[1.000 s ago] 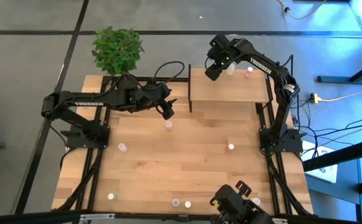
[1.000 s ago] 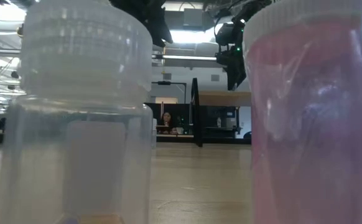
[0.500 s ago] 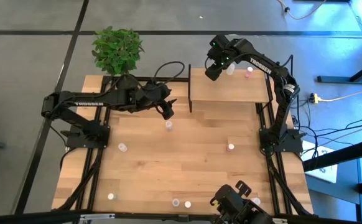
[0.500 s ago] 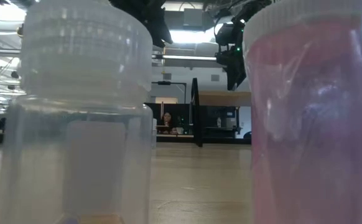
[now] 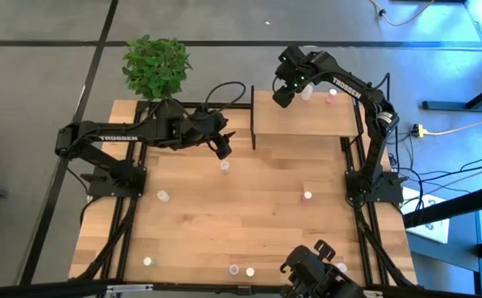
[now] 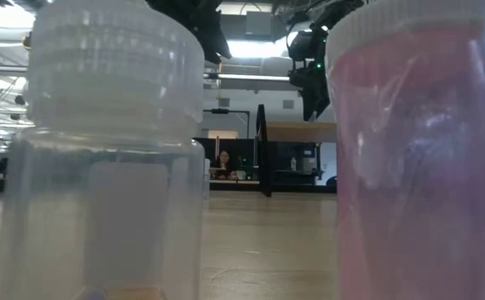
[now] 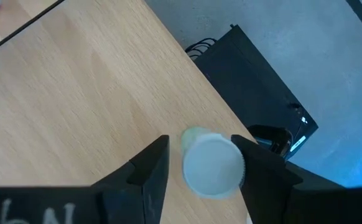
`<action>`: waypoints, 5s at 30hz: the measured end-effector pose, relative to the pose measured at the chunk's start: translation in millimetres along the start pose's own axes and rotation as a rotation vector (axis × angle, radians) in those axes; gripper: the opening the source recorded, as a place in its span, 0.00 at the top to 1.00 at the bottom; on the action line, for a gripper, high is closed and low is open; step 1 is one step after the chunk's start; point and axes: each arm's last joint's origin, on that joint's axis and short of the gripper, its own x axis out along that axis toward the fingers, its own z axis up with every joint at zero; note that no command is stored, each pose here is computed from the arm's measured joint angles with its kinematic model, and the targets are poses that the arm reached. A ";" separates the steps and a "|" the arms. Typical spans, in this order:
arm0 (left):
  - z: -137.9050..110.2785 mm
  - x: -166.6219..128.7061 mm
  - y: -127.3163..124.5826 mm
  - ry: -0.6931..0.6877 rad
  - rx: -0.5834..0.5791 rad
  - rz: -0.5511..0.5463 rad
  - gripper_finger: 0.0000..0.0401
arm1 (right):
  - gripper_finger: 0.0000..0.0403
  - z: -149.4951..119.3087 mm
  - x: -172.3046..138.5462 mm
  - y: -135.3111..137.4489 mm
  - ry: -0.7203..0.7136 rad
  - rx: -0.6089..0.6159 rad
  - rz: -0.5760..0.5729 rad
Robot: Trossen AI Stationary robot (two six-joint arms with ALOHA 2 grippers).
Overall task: Pick and place medicine bottles onto shelf by color
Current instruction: Put the middle green pill bottle on the shelf, then put the middle transparent pill bottle on the shelf
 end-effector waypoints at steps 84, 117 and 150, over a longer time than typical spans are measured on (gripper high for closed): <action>-47.7 -38.3 -49.9 0.376 0.235 -0.283 0.44 | 0.57 -141.4 -144.1 183.0 -0.297 -0.746 0.678; -91.3 -46.5 -62.5 0.478 0.077 -0.139 0.44 | 0.57 -143.0 -114.6 192.7 -0.337 -0.743 0.683; -185.3 16.8 -70.4 0.129 -0.290 -0.046 0.44 | 0.57 -139.2 -113.7 191.2 -0.361 -0.674 0.581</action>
